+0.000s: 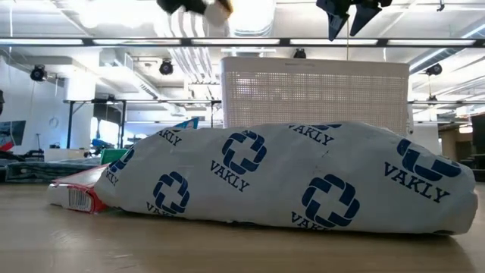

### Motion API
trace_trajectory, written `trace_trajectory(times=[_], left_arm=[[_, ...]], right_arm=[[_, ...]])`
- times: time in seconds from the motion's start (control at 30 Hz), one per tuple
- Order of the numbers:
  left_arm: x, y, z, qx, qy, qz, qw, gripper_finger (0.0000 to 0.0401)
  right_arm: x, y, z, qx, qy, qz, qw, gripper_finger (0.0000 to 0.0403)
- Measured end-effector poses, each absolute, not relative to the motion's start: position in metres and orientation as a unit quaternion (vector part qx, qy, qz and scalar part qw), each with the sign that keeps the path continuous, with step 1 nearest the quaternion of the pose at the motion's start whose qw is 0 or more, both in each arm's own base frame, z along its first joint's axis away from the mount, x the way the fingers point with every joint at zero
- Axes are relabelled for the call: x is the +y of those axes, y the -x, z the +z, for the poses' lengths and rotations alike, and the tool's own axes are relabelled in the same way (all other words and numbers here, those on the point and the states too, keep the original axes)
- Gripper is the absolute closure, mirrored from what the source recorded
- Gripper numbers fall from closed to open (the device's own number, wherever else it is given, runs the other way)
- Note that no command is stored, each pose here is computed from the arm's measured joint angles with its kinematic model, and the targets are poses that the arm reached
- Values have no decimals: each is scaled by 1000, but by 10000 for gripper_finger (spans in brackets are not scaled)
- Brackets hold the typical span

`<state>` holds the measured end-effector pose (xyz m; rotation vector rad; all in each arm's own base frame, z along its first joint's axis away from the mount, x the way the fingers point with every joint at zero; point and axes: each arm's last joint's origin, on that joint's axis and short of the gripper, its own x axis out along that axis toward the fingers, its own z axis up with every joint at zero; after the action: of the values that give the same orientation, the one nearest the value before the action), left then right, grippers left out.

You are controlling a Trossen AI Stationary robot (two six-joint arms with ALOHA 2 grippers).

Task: Pick & place medical supplies in basket/bin
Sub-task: Put the orange pill bottle into the white bin

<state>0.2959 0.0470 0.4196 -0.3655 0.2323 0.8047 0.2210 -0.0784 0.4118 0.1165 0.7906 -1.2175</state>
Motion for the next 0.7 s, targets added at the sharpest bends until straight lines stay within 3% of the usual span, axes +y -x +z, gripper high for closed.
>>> trace_trajectory(times=[0.07, 0.27, 0.5, 0.7], left_arm=[[56, -303, 423, 93, 147, 365, 915, 266], [95, -344, 375, 157, 166, 322, 919, 254], [96, -372, 361, 199, 140, 310, 919, 158], [84, -350, 405, 232, 73, 290, 926, 94]], right_arm=[[-78, -221, 412, 361, -54, -557, 746, 51], [-78, -221, 412, 365, -52, -556, 745, 51], [-77, -219, 410, 384, -58, -542, 746, 51], [-71, -217, 407, 426, -75, -492, 756, 51]])
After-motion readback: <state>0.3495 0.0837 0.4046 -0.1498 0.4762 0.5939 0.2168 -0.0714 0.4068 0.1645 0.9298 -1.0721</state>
